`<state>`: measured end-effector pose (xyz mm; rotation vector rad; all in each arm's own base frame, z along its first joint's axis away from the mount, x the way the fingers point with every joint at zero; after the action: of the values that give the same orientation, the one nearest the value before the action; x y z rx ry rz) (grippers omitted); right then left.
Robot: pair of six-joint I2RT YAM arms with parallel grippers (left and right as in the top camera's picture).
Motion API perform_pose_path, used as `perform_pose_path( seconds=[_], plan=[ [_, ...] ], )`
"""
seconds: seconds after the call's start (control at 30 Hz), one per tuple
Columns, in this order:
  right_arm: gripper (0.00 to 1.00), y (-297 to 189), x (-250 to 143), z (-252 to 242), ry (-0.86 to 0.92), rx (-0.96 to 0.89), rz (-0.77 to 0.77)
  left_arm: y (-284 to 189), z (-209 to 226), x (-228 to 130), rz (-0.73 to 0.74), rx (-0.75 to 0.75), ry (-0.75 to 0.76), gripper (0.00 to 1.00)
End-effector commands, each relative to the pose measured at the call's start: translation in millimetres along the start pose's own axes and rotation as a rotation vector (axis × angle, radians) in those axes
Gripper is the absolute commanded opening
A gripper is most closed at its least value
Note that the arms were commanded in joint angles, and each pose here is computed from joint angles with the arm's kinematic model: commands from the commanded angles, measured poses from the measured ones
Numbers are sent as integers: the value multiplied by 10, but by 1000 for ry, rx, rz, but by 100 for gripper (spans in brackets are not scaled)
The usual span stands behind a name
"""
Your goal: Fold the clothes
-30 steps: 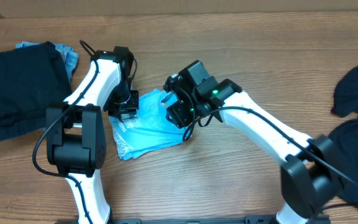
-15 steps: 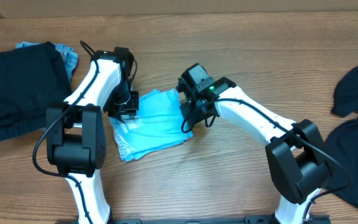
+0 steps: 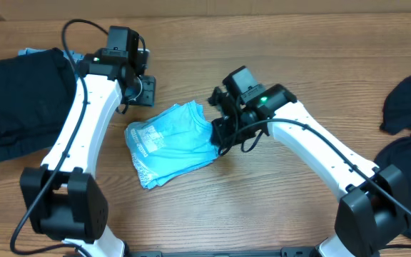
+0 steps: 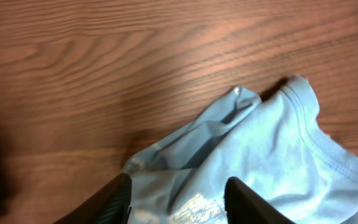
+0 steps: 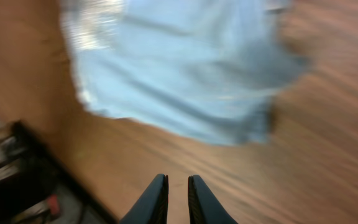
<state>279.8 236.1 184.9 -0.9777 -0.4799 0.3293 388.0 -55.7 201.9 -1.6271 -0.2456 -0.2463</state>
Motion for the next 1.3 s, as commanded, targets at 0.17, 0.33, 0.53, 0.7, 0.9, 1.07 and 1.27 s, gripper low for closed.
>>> perform_pose_path(
  seconds=[0.17, 0.33, 0.53, 0.7, 0.9, 1.07, 1.27],
  plan=[
    [20, 373, 144, 200, 31, 114, 14, 981, -58, -244, 270, -152, 326, 73],
    [22, 782, 138, -37, 87, 76, 81, 1311, -25, -395, 373, -163, 309, 74],
    [28, 1098, 86, -460, 210, -24, 134, 1354, -44, -647, 527, -220, 273, 57],
    [32, 882, 327, -1029, 202, -181, -27, 1167, -121, -872, 683, -318, 194, 10],
    [34, 823, 319, -1139, 173, -188, -27, 1086, -213, -911, 713, -428, 150, 64],
    [35, 827, 284, -1131, 180, -189, -7, 1075, -68, -785, 665, -399, 56, 95],
    [35, 827, 259, -1129, 186, -189, 6, 1295, -119, -876, 638, -338, 9, 100]
  ],
)
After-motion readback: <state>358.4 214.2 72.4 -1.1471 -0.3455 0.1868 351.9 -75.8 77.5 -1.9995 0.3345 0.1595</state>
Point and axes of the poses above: each gripper's point midway between its finger pads, its own y axis out along the fingers, its own z axis along the line the jaws close on, x = y × z, the point moved 7 cm from there along -y, back along the fingers, and after that the axes turned 7 degrees about -y, right-handed, at the moved point
